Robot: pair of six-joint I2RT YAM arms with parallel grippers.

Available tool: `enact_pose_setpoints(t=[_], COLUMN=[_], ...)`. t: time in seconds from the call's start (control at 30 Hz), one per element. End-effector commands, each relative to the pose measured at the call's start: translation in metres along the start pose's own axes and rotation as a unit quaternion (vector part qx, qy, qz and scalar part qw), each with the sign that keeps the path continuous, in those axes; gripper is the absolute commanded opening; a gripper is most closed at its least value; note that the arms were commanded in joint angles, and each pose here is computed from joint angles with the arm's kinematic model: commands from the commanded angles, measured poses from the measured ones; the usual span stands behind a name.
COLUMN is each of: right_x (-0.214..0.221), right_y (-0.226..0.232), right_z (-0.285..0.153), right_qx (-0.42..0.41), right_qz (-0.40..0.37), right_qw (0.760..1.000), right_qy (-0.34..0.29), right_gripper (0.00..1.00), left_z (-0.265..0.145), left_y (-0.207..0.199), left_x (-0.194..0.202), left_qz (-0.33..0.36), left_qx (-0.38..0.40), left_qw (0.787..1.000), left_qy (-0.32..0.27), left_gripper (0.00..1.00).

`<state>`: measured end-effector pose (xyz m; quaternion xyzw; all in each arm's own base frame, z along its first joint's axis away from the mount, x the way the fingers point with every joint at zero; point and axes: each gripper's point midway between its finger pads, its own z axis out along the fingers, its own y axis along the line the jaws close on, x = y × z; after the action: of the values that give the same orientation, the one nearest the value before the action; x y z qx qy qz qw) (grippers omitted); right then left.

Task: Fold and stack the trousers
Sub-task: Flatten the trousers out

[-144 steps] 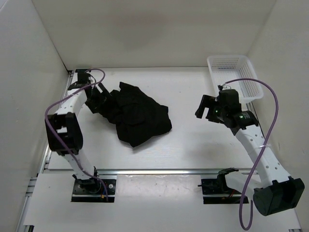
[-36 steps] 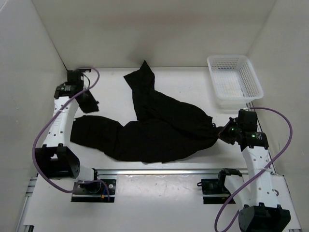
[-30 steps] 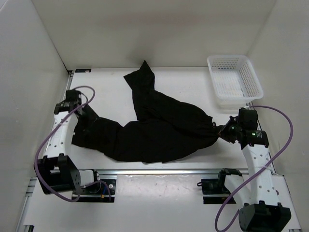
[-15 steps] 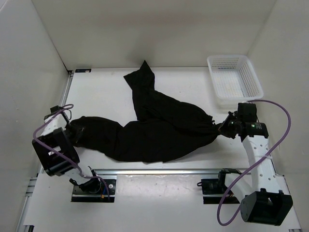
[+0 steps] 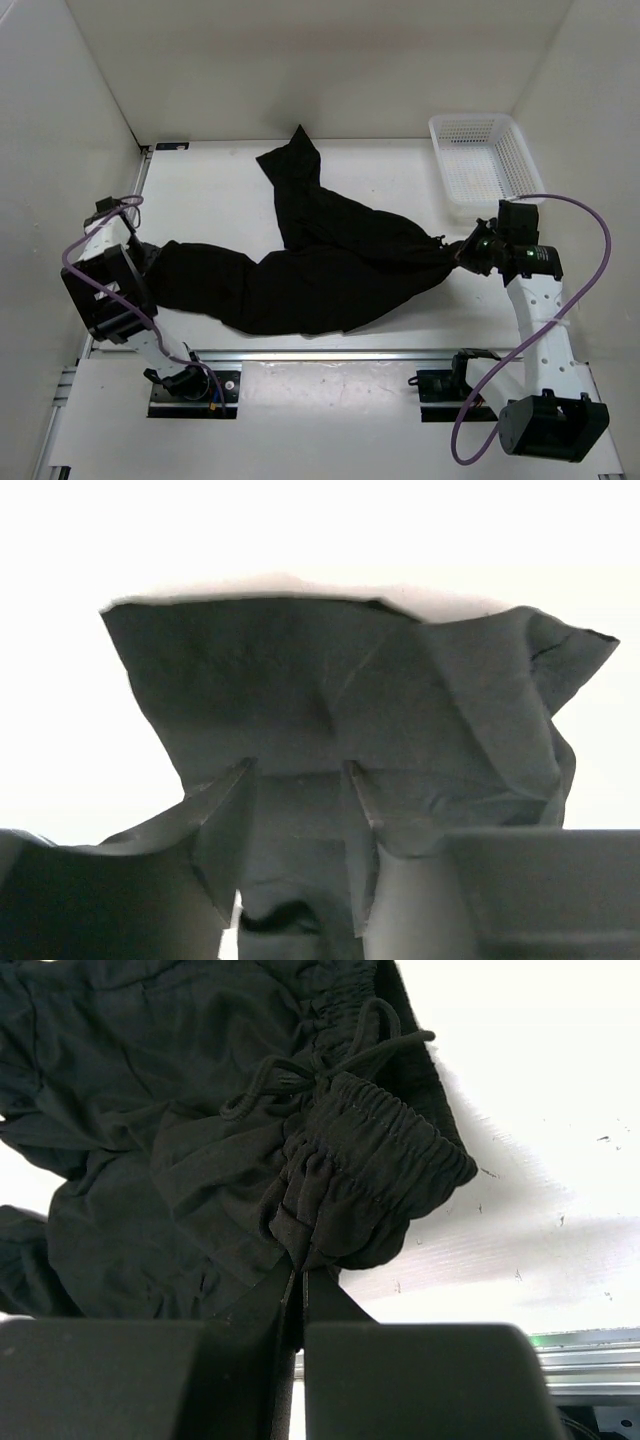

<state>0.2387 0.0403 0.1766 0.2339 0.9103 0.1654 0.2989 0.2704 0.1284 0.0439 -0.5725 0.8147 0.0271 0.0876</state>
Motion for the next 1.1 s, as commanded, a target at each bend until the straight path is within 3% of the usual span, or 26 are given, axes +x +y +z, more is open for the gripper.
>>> enact_pose_setpoints(t=[0.0, 0.1, 0.2, 0.33, 0.43, 0.57, 0.67, 0.77, 0.87, 0.97, 1.07], right_x=[-0.019, -0.019, -0.014, -0.012, -0.010, -0.017, -0.021, -0.034, -0.050, -0.059, -0.069], right_y=[0.011, 0.010, 0.013, 0.023, 0.022, 0.024, 0.025, 0.031, 0.032, 0.029, 0.029], right_z=[-0.012, -0.012, -0.005, 0.007, 0.015, 0.012, 0.012, 0.017, 0.027, 0.042, 0.052], right_qx=[-0.012, -0.009, -0.017, -0.044, -0.042, -0.041, -0.038, -0.046, -0.039, -0.025, -0.016], right_qz=[-0.016, -0.015, -0.003, 0.024, 0.033, 0.030, 0.036, 0.037, 0.048, 0.061, 0.071], right_qw=[0.999, 1.000, 1.000, 0.999, 0.998, 0.999, 0.999, 0.998, 0.998, 0.998, 0.997], right_qy=[-0.029, -0.024, -0.007, 0.007, 0.019, 0.007, 0.003, -0.009, -0.022, -0.022, -0.027], right_gripper=[0.01, 0.01, 0.02, 0.02, 0.02, 0.02, 0.02, 0.02, 0.02, 0.02, 0.01], left_z=[-0.036, -0.047, -0.051, -0.043, -0.032, -0.040, -0.044, -0.045, -0.029, -0.012, -0.003], left_y=[0.002, 0.037, 0.055, 0.038, 0.048, 0.027, -0.008, -0.050, -0.080, -0.092, -0.101], left_x=[-0.028, -0.048, -0.051, -0.024, -0.003, -0.018, -0.028, -0.022, -0.003, 0.012, 0.027], left_qz=[0.009, -0.018, -0.047, -0.004, 0.012, 0.006, 0.061, 0.135, 0.184, 0.201, 0.221], left_qx=[-0.007, -0.065, -0.083, -0.036, -0.044, -0.019, 0.014, 0.040, 0.041, 0.032, 0.031], left_qw=[0.996, 0.989, 0.986, 0.996, 0.998, 0.998, 0.996, 0.989, 0.982, 0.979, 0.974], left_qy=[-0.090, -0.133, -0.139, -0.086, -0.053, -0.054, -0.056, -0.056, -0.016, 0.007, 0.026], left_gripper=[0.57, 0.69, 0.69, 0.67, 0.67, 0.60, 0.56, 0.64, 0.65, 0.63, 0.71])
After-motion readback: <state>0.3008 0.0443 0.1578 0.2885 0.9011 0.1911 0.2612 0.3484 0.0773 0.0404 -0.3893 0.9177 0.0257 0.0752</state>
